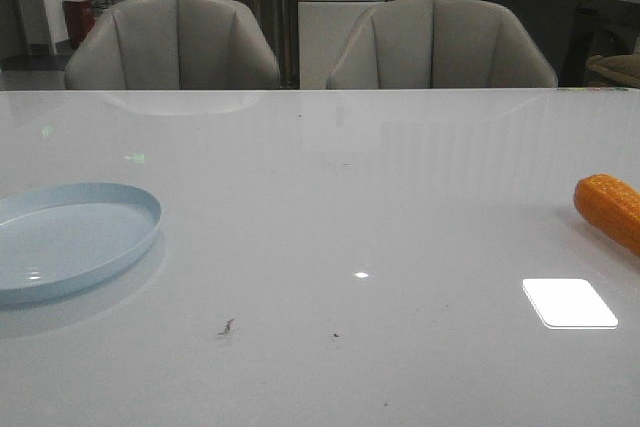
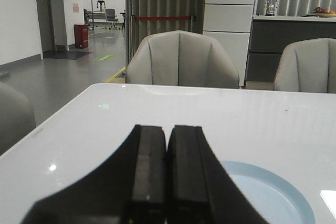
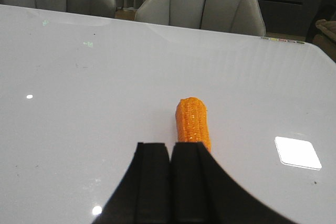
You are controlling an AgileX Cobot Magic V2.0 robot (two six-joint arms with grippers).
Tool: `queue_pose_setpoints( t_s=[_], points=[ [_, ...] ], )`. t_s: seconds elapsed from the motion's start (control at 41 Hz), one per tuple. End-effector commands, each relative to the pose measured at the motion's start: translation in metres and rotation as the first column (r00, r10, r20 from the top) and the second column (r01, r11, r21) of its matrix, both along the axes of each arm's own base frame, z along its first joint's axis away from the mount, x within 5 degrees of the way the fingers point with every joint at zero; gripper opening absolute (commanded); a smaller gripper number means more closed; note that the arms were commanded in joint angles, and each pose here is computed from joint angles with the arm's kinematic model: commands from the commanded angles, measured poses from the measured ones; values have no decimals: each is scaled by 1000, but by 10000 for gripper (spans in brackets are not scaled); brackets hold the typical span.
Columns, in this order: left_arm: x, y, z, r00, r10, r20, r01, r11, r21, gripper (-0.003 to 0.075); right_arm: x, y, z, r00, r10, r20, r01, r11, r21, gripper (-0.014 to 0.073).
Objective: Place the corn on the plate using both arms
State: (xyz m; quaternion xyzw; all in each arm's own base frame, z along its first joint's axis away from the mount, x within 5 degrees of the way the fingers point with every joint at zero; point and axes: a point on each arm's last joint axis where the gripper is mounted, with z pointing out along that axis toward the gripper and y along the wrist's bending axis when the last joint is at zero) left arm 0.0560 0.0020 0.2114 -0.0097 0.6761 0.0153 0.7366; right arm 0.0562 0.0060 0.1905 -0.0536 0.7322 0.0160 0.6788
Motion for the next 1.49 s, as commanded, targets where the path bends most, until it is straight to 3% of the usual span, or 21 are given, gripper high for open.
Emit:
queue_pose_setpoints(
  t_s=[0.0,0.317,0.537,0.659,0.806,1.026,1.197,1.27,1.465],
  points=[
    [-1,1,-2,996,7,84,-5,1000,-15,87,-2,-1,16,992,-12,127,12,1000,-1,31],
    [-2,1,6,985,14,171,-11,1000,-13,87,-4,-2,28,968,-26,251,24,1000,13,31],
    [-8,2,22,944,25,328,-22,1000,-11,87,-9,-5,48,894,-54,446,37,998,45,31],
    [-15,2,47,906,27,423,-24,1000,-12,87,-17,-6,72,845,-63,531,35,997,63,31],
    [-37,1,102,827,22,562,-21,1000,-8,87,-39,-7,127,793,-56,606,18,997,69,31],
    [-55,0,168,795,11,607,-15,1000,2,87,-55,-7,191,755,-51,654,6,997,71,31],
    [-47,0,214,799,8,601,-13,1000,3,87,-41,-6,229,784,-44,620,5,998,65,31],
    [-39,0,230,815,7,580,-11,1000,4,87,-30,-4,242,825,-33,564,2,998,55,31],
    [-4,0,246,918,-4,398,2,1000,4,87,8,2,249,955,6,296,-12,1000,19,31]
  ],
)
